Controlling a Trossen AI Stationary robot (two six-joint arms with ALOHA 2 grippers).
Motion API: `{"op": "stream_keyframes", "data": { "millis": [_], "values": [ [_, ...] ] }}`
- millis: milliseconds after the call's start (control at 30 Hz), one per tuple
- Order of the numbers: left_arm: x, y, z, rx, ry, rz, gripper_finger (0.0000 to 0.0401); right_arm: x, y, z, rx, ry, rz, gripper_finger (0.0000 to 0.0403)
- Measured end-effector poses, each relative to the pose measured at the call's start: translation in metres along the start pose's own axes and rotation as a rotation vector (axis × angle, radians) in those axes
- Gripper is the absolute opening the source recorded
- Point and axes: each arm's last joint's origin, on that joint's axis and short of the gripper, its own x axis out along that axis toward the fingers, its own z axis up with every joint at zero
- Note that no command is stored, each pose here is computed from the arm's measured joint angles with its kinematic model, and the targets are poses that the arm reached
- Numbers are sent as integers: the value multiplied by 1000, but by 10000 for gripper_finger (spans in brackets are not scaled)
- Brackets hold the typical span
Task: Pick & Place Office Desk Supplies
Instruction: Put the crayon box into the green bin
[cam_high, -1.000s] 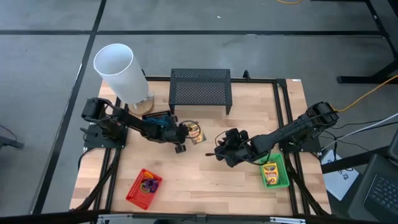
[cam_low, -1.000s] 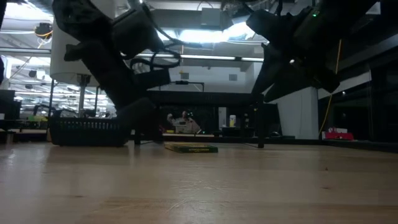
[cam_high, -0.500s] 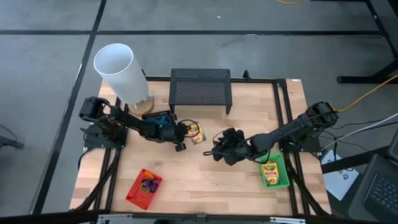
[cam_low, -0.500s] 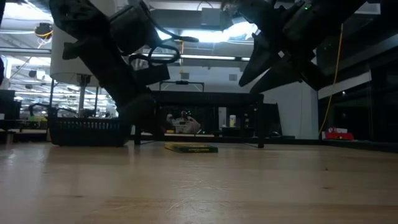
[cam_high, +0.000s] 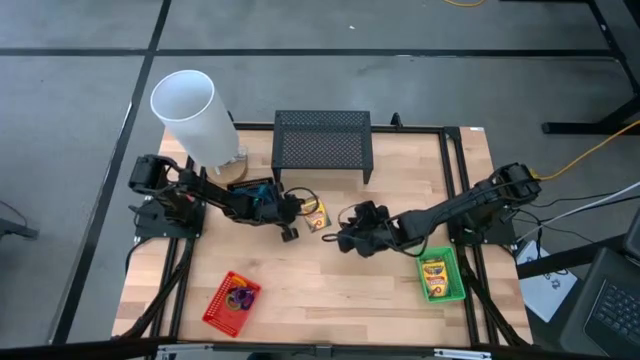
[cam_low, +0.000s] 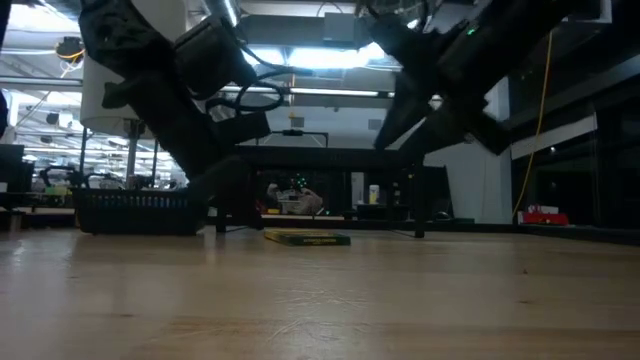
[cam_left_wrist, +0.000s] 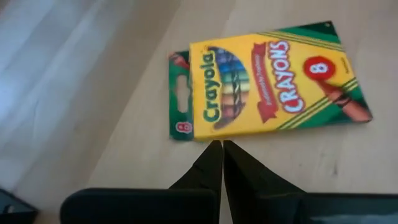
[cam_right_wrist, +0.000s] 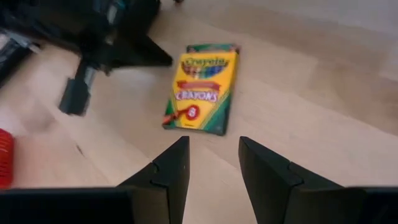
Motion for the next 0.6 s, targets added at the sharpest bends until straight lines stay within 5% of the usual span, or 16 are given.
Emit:
{"op": "stream_keyframes", "data": {
  "millis": [600],
  "values": [
    [4, 10, -1, -36, -3, -5, 10, 52, -5, 6, -8, 67, 41, 139]
  ]
}}
